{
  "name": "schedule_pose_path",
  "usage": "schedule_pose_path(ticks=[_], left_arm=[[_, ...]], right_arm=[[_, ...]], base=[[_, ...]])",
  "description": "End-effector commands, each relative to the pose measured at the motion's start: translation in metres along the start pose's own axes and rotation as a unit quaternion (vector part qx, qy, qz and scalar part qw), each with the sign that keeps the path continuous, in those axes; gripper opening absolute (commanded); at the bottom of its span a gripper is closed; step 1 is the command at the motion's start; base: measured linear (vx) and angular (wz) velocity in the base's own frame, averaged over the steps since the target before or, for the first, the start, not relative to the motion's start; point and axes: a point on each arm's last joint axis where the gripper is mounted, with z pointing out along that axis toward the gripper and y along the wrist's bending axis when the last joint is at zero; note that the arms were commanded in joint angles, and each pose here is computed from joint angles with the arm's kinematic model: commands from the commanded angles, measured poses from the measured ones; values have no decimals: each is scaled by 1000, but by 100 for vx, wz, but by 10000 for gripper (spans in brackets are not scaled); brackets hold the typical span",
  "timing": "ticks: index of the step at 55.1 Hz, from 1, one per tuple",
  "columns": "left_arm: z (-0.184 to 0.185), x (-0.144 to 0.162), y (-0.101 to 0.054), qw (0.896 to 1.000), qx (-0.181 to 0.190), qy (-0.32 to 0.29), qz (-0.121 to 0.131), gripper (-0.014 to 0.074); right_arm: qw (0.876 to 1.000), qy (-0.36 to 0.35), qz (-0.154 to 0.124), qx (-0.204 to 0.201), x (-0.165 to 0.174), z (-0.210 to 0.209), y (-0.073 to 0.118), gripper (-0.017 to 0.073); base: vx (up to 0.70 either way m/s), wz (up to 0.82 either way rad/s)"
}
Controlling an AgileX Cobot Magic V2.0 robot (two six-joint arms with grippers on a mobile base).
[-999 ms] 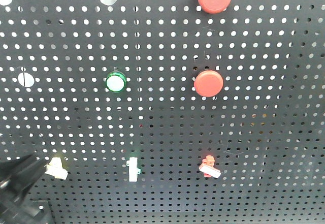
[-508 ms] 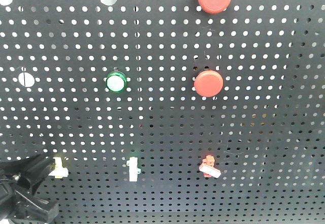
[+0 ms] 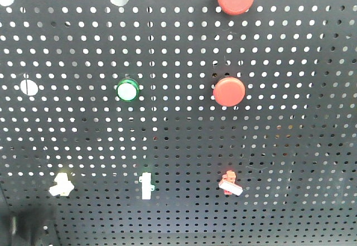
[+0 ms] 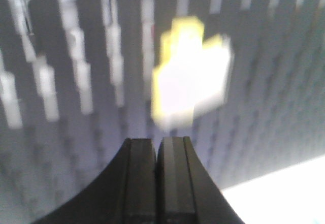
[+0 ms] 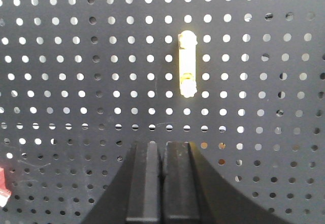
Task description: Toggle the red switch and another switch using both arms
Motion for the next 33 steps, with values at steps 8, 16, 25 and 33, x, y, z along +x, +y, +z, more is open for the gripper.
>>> schedule_pose_path(ticks=[8, 16, 25, 33], left_arm=[[-16, -26, -1, 996, 4, -91, -9, 0], [-32, -35, -1, 993, 4, -122, -9, 0], [-50, -41, -1, 990, 5, -143, -8, 0], [-60, -42, -1, 989, 5, -147, -5, 0]], right_arm=[[999, -50, -2, -1, -17, 3, 0, -6], [998, -40, 0, -39, -16, 12, 9, -6], [992, -22, -14, -124, -16, 34, 35, -6], [980, -12, -7, -198, -13, 58, 67, -6]], base=[[0, 0], [0, 0], [0, 0], [0, 0]])
